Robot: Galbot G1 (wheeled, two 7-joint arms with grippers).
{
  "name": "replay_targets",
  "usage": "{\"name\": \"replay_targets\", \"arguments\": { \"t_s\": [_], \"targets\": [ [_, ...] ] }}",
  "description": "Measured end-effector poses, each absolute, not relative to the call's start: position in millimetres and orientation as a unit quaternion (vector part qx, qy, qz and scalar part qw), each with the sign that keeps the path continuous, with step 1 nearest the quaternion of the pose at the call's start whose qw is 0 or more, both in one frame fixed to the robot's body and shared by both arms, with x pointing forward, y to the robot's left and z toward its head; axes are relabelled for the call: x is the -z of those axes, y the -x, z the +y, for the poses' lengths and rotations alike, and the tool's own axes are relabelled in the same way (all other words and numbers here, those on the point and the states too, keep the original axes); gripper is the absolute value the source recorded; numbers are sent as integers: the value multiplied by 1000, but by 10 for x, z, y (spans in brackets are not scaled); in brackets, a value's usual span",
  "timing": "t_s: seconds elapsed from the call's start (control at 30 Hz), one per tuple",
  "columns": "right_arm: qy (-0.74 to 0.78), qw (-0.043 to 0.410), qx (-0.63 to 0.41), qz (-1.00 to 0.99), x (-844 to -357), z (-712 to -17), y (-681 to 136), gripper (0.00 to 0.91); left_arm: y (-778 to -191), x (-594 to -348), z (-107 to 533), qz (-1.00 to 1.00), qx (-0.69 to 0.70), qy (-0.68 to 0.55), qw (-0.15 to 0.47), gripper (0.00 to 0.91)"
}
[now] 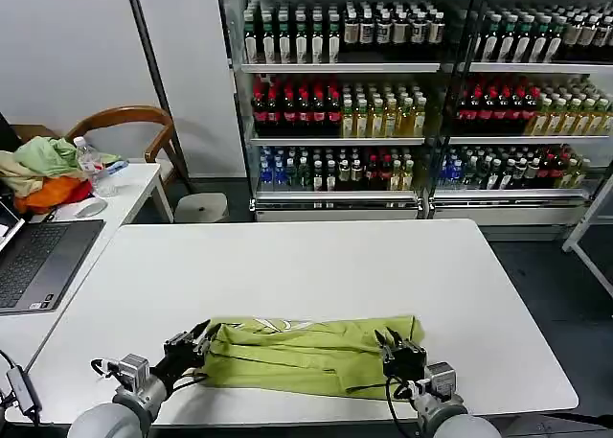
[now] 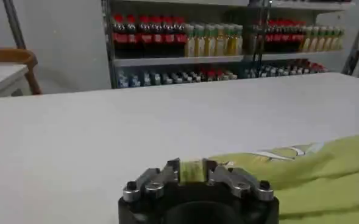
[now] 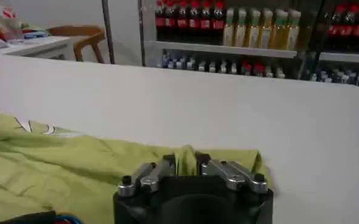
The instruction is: Fold and organize the clothes.
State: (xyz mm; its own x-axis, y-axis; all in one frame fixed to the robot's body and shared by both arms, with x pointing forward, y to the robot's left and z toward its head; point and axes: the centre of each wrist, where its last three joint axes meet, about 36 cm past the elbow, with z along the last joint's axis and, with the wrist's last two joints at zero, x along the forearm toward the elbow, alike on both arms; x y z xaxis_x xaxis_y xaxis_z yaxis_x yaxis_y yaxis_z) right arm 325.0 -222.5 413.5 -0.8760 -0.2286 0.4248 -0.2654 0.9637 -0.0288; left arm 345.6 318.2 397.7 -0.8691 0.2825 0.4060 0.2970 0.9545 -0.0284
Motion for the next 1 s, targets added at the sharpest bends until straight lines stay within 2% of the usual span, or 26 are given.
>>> {"name": "replay_targets", "arguments": {
  "t_s": [0.23,0.8,0.83,0.87,0.9,1.0],
  "targets": [
    [-122,197,-45,-972,-4274,-2312,-3184,907,-3419,-4107,2965,-972,6,128,195,907],
    [-101,168,-42,-980,-4468,-2427,-3130,907,-3316,-3930,2476,-968,-24,36,246,907],
    [-101,167,-42,-980,-4468,-2426,-3131,907,-3313,-3916,2464,-968,-25,33,249,262],
    [-100,166,-42,-980,-4469,-2425,-3132,907,-3313,-3907,2454,-967,-27,30,252,81],
    [-100,165,-42,-980,-4469,-2426,-3133,907,-3310,-3900,2445,-966,-28,28,254,50],
    [-100,164,-45,-980,-4473,-2436,-3137,907,-3291,-3888,2412,-964,-32,26,261,50]
  ]
}}
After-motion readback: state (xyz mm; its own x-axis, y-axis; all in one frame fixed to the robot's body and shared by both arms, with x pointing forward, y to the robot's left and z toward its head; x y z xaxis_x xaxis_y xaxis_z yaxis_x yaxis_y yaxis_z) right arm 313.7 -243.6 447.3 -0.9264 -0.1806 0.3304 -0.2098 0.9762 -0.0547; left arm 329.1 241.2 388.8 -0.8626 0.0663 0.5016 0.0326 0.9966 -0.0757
